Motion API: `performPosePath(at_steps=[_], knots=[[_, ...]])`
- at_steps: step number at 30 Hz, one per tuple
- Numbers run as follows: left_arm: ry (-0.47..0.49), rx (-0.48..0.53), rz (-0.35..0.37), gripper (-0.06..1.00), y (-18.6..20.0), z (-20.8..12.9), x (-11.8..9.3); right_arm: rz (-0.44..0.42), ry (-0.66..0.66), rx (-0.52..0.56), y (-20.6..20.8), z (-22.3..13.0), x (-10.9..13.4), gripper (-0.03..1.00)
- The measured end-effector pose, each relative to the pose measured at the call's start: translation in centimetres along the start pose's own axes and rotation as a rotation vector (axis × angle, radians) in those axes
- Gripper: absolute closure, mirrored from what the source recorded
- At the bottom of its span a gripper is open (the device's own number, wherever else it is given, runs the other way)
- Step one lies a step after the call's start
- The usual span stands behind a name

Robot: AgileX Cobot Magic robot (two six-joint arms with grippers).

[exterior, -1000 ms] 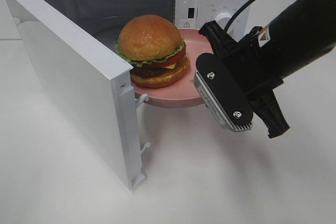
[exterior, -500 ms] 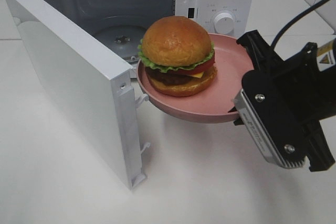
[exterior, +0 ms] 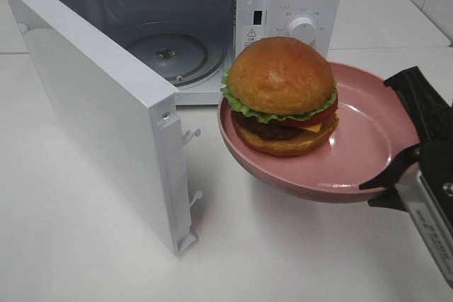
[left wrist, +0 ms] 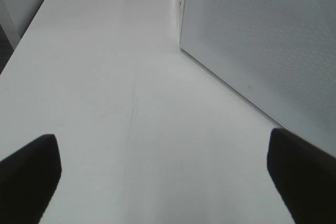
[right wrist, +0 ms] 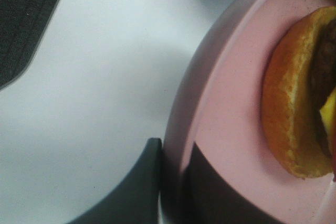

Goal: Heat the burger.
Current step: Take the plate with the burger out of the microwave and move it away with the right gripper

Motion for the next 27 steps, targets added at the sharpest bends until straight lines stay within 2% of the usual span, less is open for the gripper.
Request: performPosePath(at_steps=[8,10,13,15,18,20,27], knots=[[0.0,0.0,0.0,-0.04,0.0,0.0,0.0,-0.006,-0.028,0.084,2.2,-0.9,1.4,0.89],[0.0,0.0,0.0,-0.04,0.0,0.0,0.0,0.002,-0.075,0.135,2.8,-1.5,2.0,0.89],[0.0,0.0,0.0,-0.04,0.0,0.0,0.0,0.005,-0.097,0.149,2.9,-1.6,2.1,0.89],[0.0,0.0,0.0,-0.04,0.0,0.0,0.0,0.02,-0.211,0.191,3.1,-2.1,2.5,0.89],[0.0,0.0,0.0,-0.04,0.0,0.0,0.0,0.024,-0.242,0.201,3.1,-2.2,2.6,0.89],[0.0,0.0,0.0,-0.04,0.0,0.0,0.0,0.026,-0.341,0.237,3.2,-2.6,2.8,0.89],[0.0,0.0,0.0,-0.04,0.0,0.0,0.0,0.028,-0.482,0.296,3.4,-3.2,3.2,0.89]])
Point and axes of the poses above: a point on each arm's last joint axis where the gripper is mounted, y pointing back along that axis away from the gripper, x along the wrist's bending axis when the last joint is at zero, z = x × y, the point moved 3 cm from there along -y, pointing out along that axis toward the gripper, and after that the axes turned 11 degrees about y, right-handed, at the moved point
